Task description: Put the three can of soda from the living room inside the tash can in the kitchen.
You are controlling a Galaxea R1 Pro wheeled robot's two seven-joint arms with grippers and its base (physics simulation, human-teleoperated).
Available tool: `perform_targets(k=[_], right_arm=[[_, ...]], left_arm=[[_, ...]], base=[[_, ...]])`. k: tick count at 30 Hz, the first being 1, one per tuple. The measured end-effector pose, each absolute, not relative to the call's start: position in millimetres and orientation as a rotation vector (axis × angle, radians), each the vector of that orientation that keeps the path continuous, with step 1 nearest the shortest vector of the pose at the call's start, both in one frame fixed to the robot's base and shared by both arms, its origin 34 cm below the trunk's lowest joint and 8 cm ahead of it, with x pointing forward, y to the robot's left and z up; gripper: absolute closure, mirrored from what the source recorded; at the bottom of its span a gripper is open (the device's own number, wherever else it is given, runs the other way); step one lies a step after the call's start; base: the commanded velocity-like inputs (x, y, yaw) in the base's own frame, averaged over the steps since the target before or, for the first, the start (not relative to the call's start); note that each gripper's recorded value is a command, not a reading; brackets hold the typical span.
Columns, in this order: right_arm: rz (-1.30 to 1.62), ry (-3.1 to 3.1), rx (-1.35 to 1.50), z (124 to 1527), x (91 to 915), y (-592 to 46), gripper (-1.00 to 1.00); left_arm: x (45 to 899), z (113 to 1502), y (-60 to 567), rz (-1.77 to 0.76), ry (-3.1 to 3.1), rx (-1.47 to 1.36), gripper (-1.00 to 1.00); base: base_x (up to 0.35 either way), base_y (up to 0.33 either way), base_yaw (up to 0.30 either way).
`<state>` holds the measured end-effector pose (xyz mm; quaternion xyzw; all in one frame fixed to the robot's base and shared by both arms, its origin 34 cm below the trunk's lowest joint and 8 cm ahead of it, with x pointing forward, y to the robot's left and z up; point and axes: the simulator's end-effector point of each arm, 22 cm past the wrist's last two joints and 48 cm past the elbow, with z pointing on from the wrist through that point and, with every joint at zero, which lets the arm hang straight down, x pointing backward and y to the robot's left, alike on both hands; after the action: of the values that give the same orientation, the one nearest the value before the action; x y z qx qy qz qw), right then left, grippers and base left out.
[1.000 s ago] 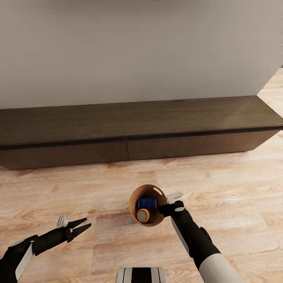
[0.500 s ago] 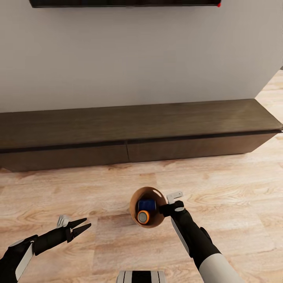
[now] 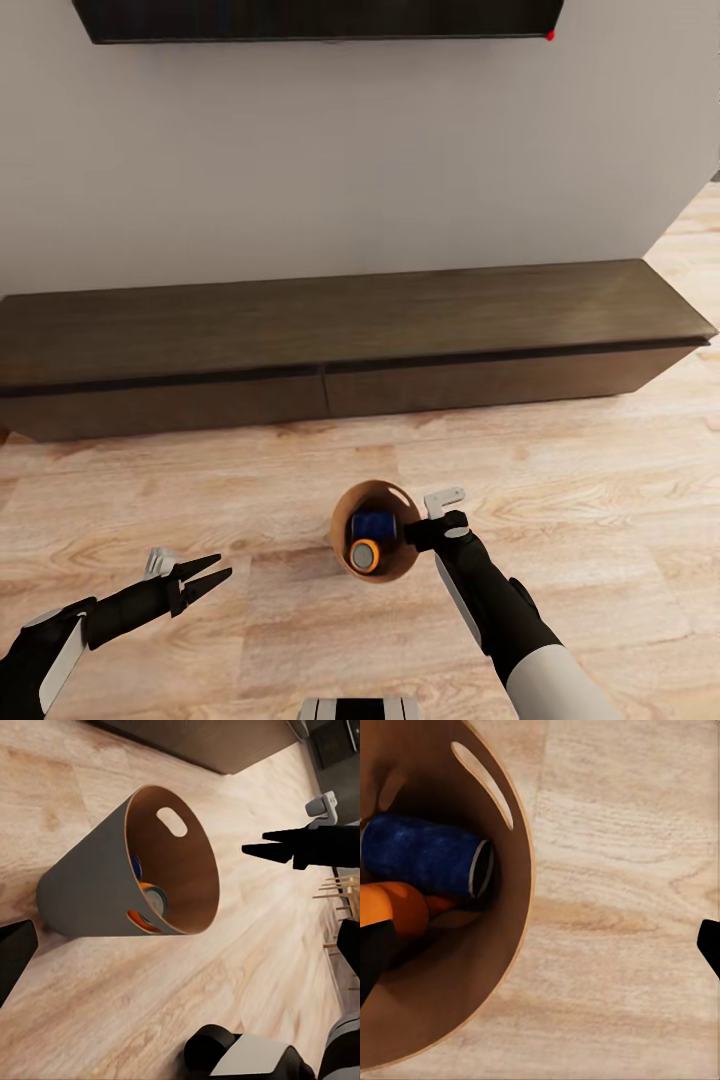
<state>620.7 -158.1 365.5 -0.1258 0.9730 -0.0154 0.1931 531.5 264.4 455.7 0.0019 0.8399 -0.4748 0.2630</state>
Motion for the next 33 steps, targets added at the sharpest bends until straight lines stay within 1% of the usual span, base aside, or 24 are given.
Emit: perform_targets(k=[33], right_arm=[[-0.044, 2.732, -0.353, 430, 629, -158, -1.0]], left_arm=[[540, 520, 264, -1.284, 2.272, 0.004, -1.0]], base=[[0.0, 0.0, 0.0]])
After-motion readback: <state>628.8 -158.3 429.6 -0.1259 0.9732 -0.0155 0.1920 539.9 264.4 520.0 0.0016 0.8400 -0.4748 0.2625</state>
